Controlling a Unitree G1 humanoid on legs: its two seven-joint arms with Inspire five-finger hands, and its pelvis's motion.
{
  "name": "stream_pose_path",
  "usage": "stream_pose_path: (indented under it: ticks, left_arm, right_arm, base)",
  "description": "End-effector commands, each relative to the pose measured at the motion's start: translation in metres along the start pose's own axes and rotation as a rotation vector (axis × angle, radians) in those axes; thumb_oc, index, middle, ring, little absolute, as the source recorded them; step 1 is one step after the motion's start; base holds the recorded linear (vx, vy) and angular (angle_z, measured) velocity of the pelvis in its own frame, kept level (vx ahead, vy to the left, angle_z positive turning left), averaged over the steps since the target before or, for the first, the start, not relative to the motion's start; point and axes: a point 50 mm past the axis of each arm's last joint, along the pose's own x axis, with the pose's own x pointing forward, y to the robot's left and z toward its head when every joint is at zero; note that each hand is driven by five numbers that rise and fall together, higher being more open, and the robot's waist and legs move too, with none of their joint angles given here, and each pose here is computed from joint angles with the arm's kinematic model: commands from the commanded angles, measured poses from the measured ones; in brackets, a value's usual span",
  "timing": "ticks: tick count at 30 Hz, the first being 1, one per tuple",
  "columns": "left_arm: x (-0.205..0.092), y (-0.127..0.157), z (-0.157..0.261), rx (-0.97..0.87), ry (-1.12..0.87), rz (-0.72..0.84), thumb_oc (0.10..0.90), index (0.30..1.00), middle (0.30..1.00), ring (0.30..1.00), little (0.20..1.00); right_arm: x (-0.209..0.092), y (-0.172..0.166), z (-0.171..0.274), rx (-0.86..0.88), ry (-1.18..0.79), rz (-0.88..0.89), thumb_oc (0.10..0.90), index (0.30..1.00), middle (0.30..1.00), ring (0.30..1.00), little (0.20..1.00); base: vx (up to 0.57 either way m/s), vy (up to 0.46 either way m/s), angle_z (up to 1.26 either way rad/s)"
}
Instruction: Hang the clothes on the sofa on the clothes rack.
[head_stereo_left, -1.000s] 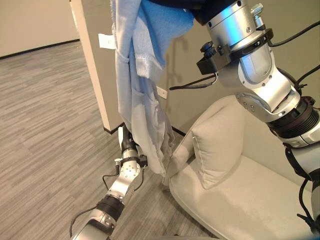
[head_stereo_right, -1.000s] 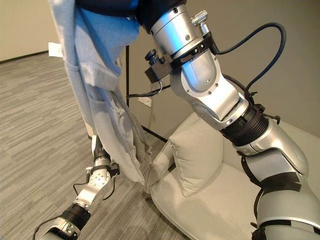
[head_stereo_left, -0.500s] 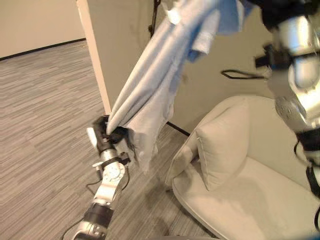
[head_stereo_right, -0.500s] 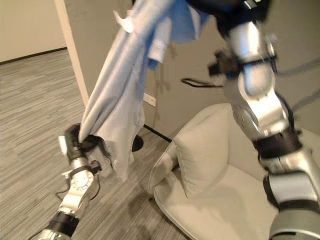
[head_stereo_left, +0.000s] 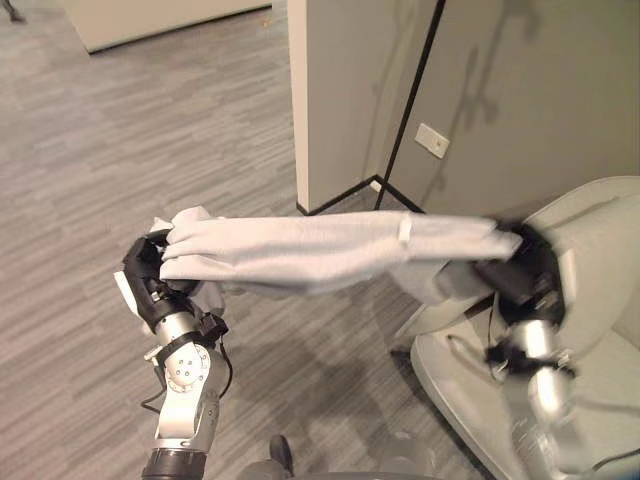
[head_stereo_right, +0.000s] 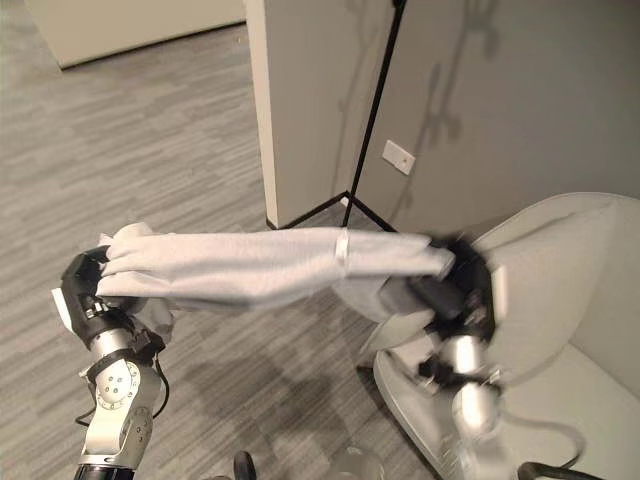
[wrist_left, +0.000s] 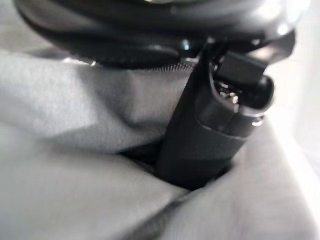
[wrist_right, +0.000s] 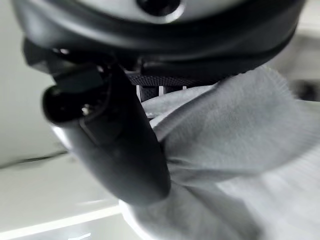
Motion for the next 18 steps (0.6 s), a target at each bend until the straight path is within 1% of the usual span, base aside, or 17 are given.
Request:
stream_pose_path:
  ticks: [1,4,6,9,10,12,14,16,18]
  left_arm:
    - [-0.007,-0.039,0.029,-0.062,-0.134,-0.324,0.4,0.3,0.3,0.3,0.3]
    - [-0.013,-0.051,0.023,-0.072,-0.094,-0.403,0.4,0.3,0.3,0.3,0.3]
    - [-0.024,-0.067,0.01,-0.113,-0.03,-0.482,0.4,0.3,0.3,0.3,0.3]
    - [-0.028,-0.073,0.003,-0.116,0.001,-0.514,0.4,0.3,0.3,0.3,0.3]
    - [-0.028,-0.073,0.003,-0.117,0.001,-0.514,0.4,0.3,0.3,0.3,0.3]
    - [-0.026,-0.082,0.004,-0.136,0.001,-0.553,0.4,0.3,0.3,0.3,0.3]
    - [-0.025,-0.081,0.006,-0.114,-0.014,-0.572,0.4,0.3,0.3,0.3,0.3]
    - [-0.024,-0.077,0.007,-0.105,-0.018,-0.55,0.4,0.3,0.3,0.3,0.3]
    - [-0.024,-0.076,0.006,-0.113,-0.011,-0.541,0.4,0.3,0.3,0.3,0.3]
  right_arm:
    - [0.027,0.01,0.044,0.036,-0.231,0.104,0.4,0.3,0.3,0.3,0.3]
    - [0.023,0.016,0.03,0.028,-0.154,0.13,0.4,0.3,0.3,0.3,0.3]
    - [0.015,0.011,0.016,0.029,-0.076,0.126,0.4,0.3,0.3,0.3,0.3]
    - [0.015,0.006,0.015,-0.011,-0.062,0.127,0.4,0.3,0.3,0.3,0.3]
    - [0.016,0.006,0.015,-0.012,-0.062,0.127,0.4,0.3,0.3,0.3,0.3]
    - [0.023,0.004,0.022,-0.05,-0.091,0.133,0.4,0.3,0.3,0.3,0.3]
    - [0.026,0.007,0.026,-0.047,-0.109,0.159,0.4,0.3,0.3,0.3,0.3]
    - [0.028,0.008,0.026,-0.066,-0.108,0.151,0.4,0.3,0.3,0.3,0.3]
    - [0.028,0.009,0.027,-0.073,-0.108,0.152,0.4,0.3,0.3,0.3,0.3]
  base:
    - [0.23,0.054,0.19]
    - [0.37,0.07,0.45]
    - [0.45,0.02,0.31]
    - [0.33,0.008,0.82]
    - [0.34,-0.036,0.48]
    - [0.38,-0.115,0.19]
    - [0.35,-0.159,0.26]
    - [0.3,-0.134,0.09]
    - [0.24,-0.031,-0.4]
